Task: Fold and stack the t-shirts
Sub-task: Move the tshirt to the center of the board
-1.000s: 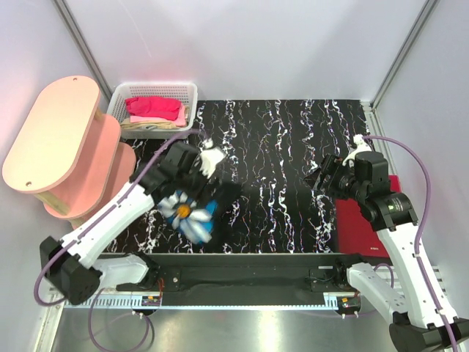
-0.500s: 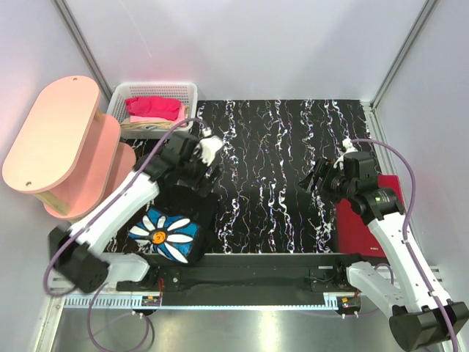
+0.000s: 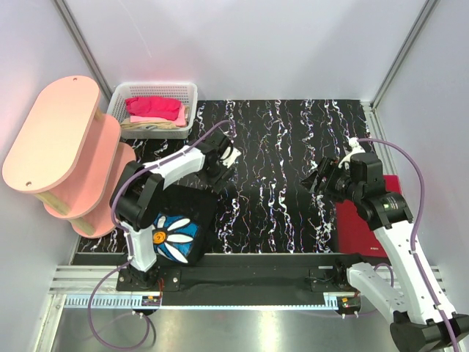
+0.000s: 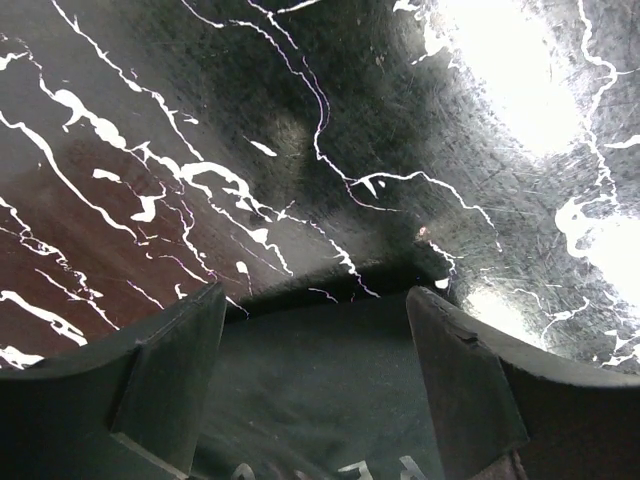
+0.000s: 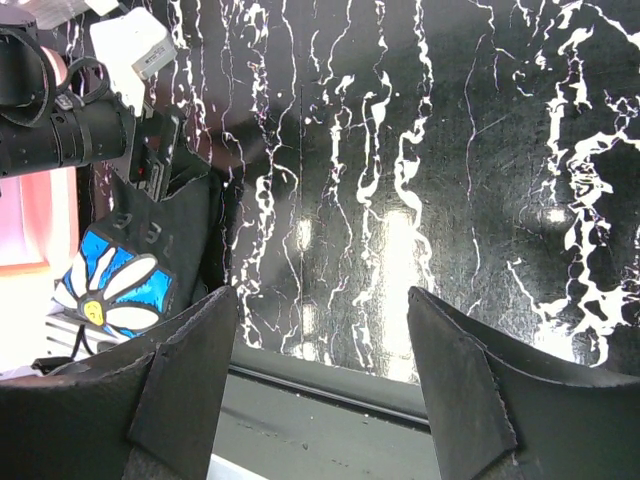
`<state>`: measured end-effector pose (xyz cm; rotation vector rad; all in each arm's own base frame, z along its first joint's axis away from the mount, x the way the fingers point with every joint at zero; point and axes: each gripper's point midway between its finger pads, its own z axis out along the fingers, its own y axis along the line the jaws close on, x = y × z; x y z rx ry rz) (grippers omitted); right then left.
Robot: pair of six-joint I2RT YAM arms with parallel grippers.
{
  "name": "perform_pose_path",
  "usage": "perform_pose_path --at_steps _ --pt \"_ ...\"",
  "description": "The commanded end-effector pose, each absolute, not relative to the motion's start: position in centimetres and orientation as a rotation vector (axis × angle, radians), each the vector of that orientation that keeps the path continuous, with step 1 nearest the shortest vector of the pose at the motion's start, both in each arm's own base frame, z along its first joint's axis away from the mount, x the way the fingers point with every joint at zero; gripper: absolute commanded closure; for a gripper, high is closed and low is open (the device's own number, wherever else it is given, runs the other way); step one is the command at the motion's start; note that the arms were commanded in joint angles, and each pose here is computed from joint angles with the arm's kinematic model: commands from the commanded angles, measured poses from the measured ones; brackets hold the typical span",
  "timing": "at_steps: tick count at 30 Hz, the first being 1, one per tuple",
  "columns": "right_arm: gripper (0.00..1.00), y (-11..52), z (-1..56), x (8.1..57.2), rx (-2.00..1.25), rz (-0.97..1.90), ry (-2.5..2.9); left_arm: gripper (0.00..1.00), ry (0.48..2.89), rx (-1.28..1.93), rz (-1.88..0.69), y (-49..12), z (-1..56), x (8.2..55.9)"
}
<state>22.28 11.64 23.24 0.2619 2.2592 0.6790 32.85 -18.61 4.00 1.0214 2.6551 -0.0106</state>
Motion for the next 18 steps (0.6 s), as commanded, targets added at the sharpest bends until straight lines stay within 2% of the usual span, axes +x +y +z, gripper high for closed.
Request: perform_pose_path --at_steps 1,10,13,15,16,18 --pt "0.23 11.4 24.9 22.4 0.222 0.656 2.223 0.23 2.628 0.991 0.002 -18.2 5.3 32.8" --pt "0.23 11.2 25.7 22.7 0.217 0.64 2.203 0.24 2.761 1.054 -0.039 -17.4 1.7 29.2" --pt "0.23 11.1 25.7 22.7 0.218 0.633 2.204 0.27 2.791 1.096 -0.035 -17.1 0.7 27.8" --pt "0.23 11.1 25.6 22.7 0.219 0.63 2.207 0.41 2.811 1.124 -0.072 -17.5 0.1 26.8" --pt "0.23 11.0 25.6 22.7 0.223 0.628 2.208 0.66 2.827 1.138 -0.073 -17.4 -0.5 26.4" --pt "0.23 11.0 25.4 22.8 0.227 0.621 2.211 0.86 2.851 1.15 -0.077 -17.4 -1.1 25.9"
